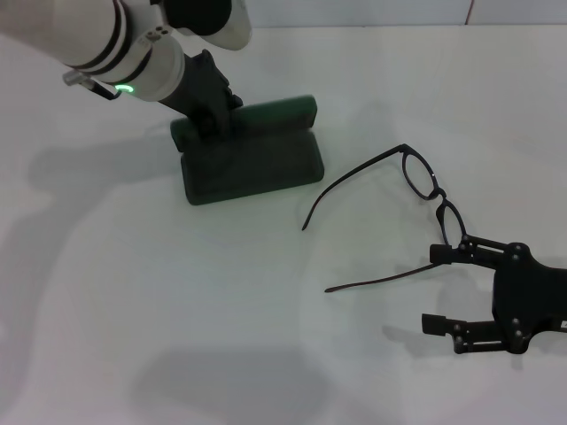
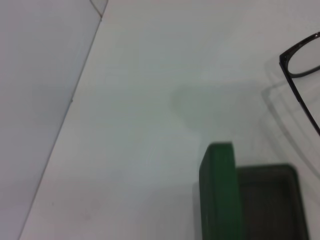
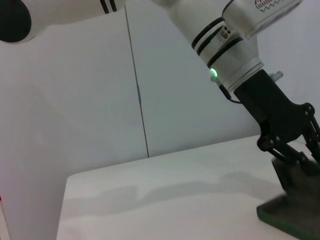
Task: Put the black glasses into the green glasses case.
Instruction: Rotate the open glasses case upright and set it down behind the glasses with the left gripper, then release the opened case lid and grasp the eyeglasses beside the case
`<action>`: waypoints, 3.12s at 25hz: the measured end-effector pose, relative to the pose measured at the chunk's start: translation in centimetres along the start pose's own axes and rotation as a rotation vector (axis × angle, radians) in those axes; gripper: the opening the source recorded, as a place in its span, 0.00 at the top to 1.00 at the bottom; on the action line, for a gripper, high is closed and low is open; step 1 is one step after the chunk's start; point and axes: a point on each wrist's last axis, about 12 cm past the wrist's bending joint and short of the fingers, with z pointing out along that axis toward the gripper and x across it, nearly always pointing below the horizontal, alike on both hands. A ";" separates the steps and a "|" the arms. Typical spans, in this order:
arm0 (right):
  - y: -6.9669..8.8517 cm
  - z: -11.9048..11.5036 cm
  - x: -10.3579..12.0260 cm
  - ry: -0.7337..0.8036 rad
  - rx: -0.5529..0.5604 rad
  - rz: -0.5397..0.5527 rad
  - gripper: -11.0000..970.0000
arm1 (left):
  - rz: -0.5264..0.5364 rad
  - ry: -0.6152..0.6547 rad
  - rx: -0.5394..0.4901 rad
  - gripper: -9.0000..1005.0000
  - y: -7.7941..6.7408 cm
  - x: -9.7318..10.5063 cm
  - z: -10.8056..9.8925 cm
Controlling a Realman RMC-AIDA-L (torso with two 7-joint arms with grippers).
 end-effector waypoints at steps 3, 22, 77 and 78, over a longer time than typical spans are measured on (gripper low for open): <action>0.0 0.0 0.0 0.000 0.000 0.001 0.10 | -0.001 0.005 0.005 0.77 -0.1 0.0 0.1; 0.0 -0.3 -0.2 -0.010 0.001 0.028 0.11 | -0.477 -0.290 0.135 0.24 -0.1 5.5 -3.2; -12.9 12.0 -17.0 0.948 0.483 0.654 0.13 | -0.505 -0.659 0.219 0.15 -19.0 20.3 -3.3; -12.8 12.2 -16.9 0.960 0.489 0.656 0.13 | -0.504 -0.659 0.218 0.15 -19.0 20.3 -3.3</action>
